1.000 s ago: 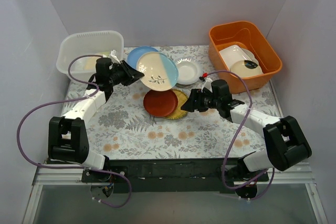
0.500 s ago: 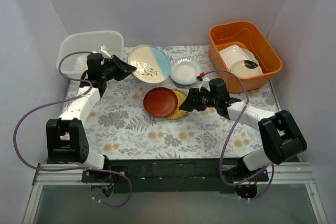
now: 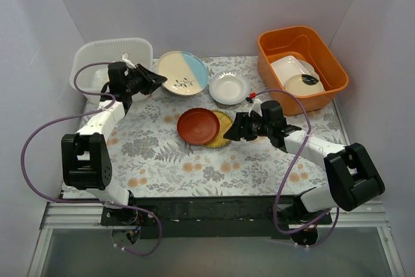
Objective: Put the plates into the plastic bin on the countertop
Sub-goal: Place the plate in the plastic bin.
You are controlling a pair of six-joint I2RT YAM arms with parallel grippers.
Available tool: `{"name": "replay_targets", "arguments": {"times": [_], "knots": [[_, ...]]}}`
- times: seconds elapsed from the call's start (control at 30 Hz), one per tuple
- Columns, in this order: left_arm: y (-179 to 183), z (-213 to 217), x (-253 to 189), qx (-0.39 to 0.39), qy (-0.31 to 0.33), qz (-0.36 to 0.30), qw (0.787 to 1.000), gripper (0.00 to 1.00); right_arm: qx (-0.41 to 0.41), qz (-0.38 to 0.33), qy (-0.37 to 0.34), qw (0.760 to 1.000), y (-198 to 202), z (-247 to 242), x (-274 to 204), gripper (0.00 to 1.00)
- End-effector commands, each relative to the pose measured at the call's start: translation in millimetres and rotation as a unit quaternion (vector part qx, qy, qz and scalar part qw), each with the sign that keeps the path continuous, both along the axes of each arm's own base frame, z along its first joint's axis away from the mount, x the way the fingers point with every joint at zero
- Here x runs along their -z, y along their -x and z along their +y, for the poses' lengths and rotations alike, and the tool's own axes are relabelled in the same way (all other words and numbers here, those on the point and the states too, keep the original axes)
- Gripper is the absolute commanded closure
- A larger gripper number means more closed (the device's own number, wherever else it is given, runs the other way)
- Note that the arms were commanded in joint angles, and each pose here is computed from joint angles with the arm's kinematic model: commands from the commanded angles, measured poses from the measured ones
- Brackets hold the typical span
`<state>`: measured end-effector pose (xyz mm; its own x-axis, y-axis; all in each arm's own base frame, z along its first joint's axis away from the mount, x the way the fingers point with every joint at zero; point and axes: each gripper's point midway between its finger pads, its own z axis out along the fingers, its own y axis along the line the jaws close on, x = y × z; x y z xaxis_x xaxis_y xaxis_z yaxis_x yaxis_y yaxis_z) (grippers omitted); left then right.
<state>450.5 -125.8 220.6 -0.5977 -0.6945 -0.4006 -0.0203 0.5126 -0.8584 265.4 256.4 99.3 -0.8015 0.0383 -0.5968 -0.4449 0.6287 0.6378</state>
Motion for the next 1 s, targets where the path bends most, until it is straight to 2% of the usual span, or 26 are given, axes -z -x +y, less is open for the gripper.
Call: {"name": "replay_targets", "arguments": {"times": [0.0,0.1,0.13,0.6,0.97], "knots": [[-15.0,7.7,-94.9,-0.013,0.026,-0.131,0.991,1.00,-0.002,-0.025,-0.007,1.000,-1.9,0.6,-9.7,0.25],[-17.5,10.7,-99.4,-0.023,0.026,-0.132,0.991,1.00,-0.005,-0.028,-0.008,1.000,-2.8,1.8,-9.7,0.25],[-21.8,27.0,-101.5,-0.041,0.023,-0.134,0.990,1.00,-0.007,-0.028,-0.010,1.000,-3.6,3.0,-10.7,0.25],[-37.5,99.9,-132.4,-0.158,0.020,-0.151,0.976,1.00,-0.031,-0.012,-0.024,0.999,4.3,9.1,4.0,0.25],[-56.8,123.5,-130.8,-0.197,0.036,-0.149,0.968,1.00,-0.034,-0.008,-0.032,0.999,10.3,8.8,6.0,0.25]]}}
